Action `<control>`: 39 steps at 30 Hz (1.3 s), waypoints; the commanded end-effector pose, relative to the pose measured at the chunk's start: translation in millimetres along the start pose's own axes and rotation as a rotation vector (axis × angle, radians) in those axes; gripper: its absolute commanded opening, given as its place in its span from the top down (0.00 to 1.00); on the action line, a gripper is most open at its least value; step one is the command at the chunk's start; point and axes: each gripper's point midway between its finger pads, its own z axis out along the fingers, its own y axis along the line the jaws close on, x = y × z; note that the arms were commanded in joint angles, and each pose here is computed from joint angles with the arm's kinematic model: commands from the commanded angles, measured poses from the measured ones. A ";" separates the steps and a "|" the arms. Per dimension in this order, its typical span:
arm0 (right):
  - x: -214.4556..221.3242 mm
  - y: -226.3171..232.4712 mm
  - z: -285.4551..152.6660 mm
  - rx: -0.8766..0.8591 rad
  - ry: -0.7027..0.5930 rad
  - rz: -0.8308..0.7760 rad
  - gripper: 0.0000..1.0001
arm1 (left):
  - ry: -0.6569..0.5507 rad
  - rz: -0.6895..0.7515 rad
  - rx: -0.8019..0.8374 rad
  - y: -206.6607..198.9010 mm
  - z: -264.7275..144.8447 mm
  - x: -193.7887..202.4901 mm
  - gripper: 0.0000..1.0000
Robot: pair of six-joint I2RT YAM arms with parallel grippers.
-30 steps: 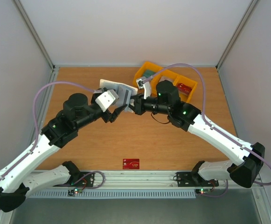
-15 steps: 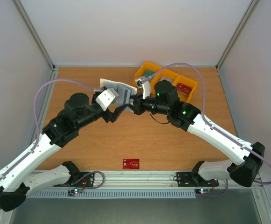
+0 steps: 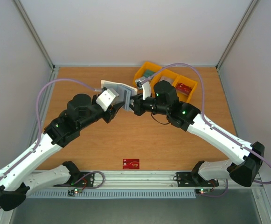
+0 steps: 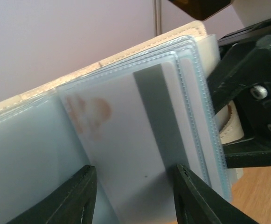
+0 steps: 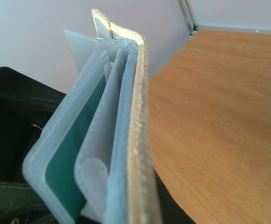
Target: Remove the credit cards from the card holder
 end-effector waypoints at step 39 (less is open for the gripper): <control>-21.2 12.4 -0.4 -0.005 -0.055 -0.045 0.99 | 0.040 -0.043 -0.026 4.3 14.6 9.1 0.21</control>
